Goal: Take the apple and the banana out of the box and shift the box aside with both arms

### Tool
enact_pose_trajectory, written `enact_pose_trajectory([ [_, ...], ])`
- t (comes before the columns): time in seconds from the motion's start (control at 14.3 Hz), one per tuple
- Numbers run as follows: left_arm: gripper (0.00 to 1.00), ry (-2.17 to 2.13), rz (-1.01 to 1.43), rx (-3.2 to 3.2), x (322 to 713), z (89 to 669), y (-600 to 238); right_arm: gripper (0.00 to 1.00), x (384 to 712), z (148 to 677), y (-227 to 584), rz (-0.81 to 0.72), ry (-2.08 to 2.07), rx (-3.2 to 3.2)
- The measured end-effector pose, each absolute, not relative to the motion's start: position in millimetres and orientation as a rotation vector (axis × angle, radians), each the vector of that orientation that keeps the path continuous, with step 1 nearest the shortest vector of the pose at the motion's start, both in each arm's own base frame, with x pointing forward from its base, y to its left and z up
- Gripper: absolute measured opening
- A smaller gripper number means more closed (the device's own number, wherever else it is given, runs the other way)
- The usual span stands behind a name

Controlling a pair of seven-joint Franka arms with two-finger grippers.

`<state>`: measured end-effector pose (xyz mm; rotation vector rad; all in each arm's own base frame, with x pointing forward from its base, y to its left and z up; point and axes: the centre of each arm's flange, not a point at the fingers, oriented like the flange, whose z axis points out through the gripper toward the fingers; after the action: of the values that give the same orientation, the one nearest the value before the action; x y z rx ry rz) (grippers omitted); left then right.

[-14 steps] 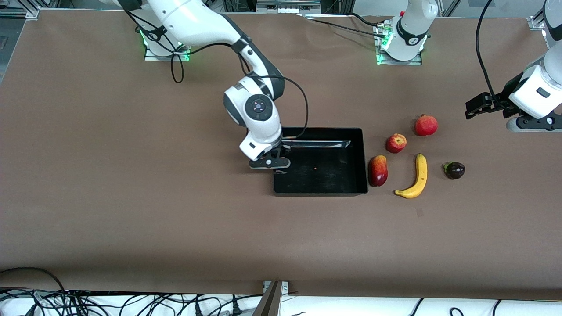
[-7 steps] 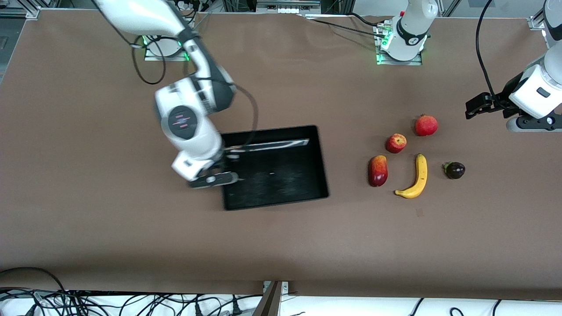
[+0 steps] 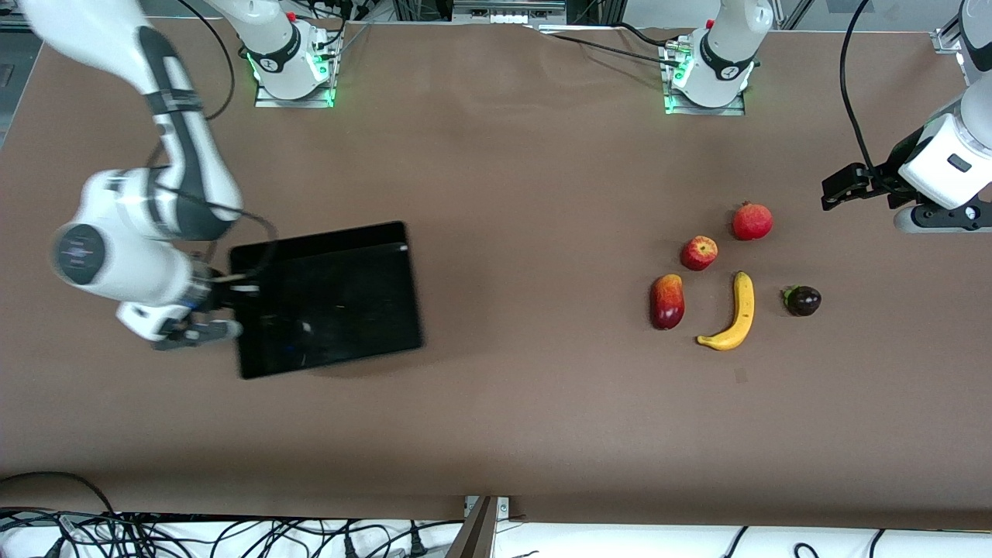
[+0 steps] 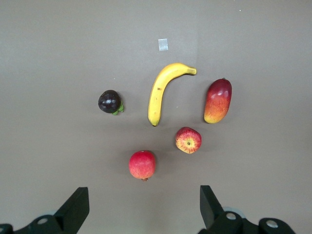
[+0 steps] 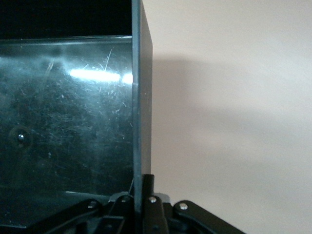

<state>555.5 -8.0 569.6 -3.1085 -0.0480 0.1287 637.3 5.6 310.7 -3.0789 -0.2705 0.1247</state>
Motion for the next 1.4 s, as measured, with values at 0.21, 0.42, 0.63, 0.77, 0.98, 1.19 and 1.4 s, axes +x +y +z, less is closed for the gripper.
enact_pose_trajectory([
  [0.21,1.00,-0.048,0.128,-3.109,555.5,569.7,-8.0,0.03,594.7,284.9,-73.0,0.076,-0.151,-3.079],
  [0.42,1.00,-0.048,0.128,-3.109,555.5,569.7,-8.0,0.03,553.9,253.2,-107.5,0.054,-0.066,-3.065],
  [0.63,1.00,-0.048,0.128,-3.109,555.5,569.7,-8.0,0.03,532.5,229.3,-109.5,0.027,-0.067,-3.077],
  [0.77,1.00,-0.048,0.128,-3.109,555.5,569.7,-8.0,0.03,529.0,226.2,-109.7,0.007,-0.065,-3.081],
  [0.98,1.00,-0.048,0.128,-3.109,555.5,569.7,-8.0,0.17,527.4,223.6,-109.4,0.016,-0.080,-3.079],
  [1.19,1.00,-0.040,0.128,-3.109,555.5,569.8,-8.7,0.49,529.5,225.6,-105.3,0.007,-0.117,-3.076],
  [1.4,1.00,-0.034,0.128,-3.109,555.5,569.8,-9.1,0.79,551.4,254.8,-89.3,-0.078,-0.180,-3.070],
])
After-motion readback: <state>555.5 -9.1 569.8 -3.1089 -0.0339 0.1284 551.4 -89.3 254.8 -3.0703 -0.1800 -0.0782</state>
